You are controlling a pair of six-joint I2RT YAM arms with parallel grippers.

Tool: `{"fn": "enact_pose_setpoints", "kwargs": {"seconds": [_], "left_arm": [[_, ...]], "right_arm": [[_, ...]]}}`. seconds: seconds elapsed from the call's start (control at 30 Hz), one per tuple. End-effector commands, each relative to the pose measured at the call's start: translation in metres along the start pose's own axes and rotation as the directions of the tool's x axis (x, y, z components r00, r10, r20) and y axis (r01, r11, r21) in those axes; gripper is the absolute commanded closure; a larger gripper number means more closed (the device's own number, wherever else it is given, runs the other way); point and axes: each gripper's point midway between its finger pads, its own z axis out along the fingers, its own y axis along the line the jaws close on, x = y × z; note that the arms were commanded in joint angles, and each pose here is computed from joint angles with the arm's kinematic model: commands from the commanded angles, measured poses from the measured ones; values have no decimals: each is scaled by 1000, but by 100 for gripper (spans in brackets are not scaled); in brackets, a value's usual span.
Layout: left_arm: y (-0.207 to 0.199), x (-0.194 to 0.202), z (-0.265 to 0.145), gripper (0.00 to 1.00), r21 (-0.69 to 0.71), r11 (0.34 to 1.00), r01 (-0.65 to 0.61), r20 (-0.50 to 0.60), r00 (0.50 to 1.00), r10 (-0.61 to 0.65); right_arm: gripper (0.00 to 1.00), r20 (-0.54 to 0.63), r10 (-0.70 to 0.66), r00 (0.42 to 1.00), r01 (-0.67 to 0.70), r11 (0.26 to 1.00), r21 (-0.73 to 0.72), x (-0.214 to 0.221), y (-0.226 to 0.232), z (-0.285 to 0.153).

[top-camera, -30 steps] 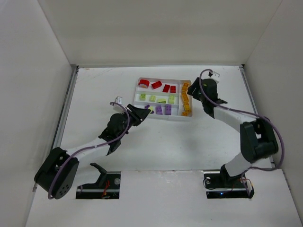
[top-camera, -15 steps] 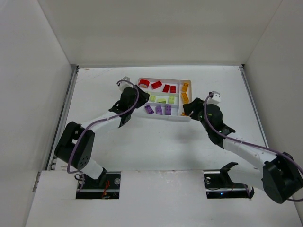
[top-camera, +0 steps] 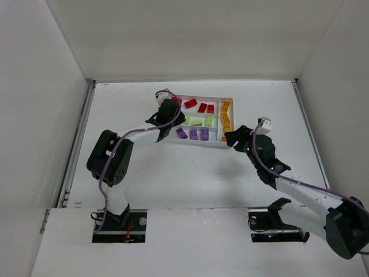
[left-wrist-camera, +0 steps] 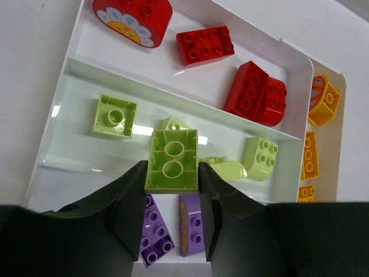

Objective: Sort the legos into containers by color

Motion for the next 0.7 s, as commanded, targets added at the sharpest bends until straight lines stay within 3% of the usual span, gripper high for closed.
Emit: {"fn": "enact_pose_setpoints", "kwargs": {"seconds": [0.0,0.2,0.57,0.67], "left_arm": [[-12,-23,7,82,5,999,-36,51,998,36],[-10,-21,20,78,-16,998,-56,39,998,56],[-21,-36,-9,39,-4,994,-105,95,990,105],[-22,-41,-17,34,1,994,-113,104,988,112]], "right_arm": [[34,65,15,998,-11,998,-60,-18,16,-3],[33,89,33,995,-26,996,-85,-22,19,-8],[33,70,35,997,-29,996,-82,-18,17,-5],[33,72,38,997,-31,996,-88,-18,19,-5]]}}
